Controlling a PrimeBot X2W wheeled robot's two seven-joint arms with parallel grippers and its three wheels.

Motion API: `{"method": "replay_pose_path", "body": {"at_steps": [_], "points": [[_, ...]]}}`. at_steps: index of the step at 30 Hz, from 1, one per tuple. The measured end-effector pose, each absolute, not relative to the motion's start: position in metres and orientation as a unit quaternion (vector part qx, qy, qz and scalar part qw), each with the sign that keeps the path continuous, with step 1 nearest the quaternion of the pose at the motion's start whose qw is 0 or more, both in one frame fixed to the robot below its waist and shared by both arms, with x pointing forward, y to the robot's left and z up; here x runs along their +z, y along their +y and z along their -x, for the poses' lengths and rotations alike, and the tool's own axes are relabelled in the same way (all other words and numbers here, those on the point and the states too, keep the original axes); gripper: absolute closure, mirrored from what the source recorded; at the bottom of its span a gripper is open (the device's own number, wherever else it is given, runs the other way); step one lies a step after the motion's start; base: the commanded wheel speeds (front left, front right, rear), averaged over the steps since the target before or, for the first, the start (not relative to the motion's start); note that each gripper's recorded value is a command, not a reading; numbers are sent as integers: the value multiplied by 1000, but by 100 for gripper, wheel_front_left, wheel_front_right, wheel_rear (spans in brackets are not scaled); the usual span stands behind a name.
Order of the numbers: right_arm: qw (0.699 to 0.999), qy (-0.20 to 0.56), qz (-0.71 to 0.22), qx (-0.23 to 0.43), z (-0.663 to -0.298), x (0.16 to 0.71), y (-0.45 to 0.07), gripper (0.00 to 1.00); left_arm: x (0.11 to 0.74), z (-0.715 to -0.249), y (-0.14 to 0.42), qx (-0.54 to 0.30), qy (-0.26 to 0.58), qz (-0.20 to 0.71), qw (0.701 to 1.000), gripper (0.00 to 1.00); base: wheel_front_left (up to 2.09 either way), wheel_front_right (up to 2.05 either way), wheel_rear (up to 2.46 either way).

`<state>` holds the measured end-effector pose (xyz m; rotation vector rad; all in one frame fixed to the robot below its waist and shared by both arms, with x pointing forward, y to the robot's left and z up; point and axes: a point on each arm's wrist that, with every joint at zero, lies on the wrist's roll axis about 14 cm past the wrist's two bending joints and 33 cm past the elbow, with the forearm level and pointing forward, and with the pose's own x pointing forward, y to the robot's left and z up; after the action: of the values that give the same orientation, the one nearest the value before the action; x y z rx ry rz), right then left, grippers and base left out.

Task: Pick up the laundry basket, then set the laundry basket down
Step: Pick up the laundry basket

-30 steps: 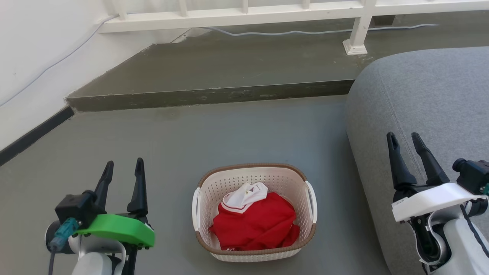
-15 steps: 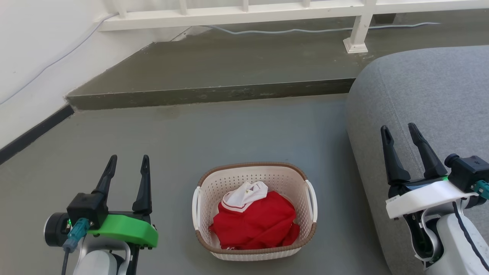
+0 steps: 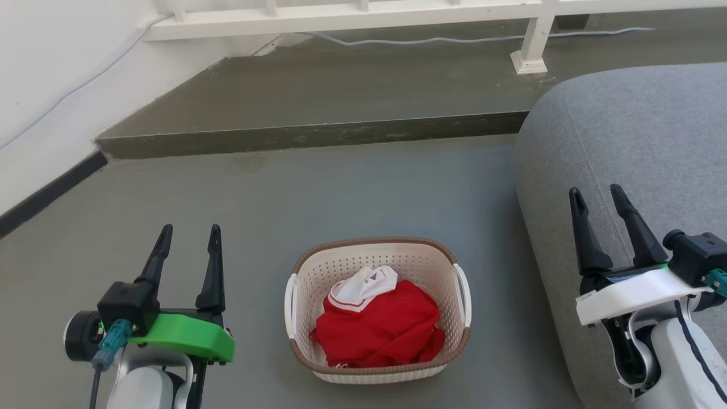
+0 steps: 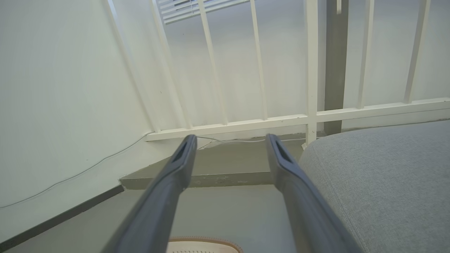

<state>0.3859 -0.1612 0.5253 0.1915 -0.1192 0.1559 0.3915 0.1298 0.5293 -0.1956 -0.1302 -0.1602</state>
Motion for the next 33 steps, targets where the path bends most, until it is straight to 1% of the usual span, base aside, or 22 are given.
{"method": "replay_pose_path", "body": {"at_steps": [13, 25, 33], "points": [[993, -19, -93, 66, -396, 496, -168, 0, 509, -408, 125, -83, -38, 104, 990, 0, 0, 0, 0], [994, 18, -92, 62, -421, 465, -170, 0, 479, -438, 113, -95, -4, 112, 989, 0, 0, 0, 0], [993, 50, -93, 57, -440, 436, -171, 0, 447, -459, 104, -102, 34, 116, 987, 0, 0, 0, 0]]}}
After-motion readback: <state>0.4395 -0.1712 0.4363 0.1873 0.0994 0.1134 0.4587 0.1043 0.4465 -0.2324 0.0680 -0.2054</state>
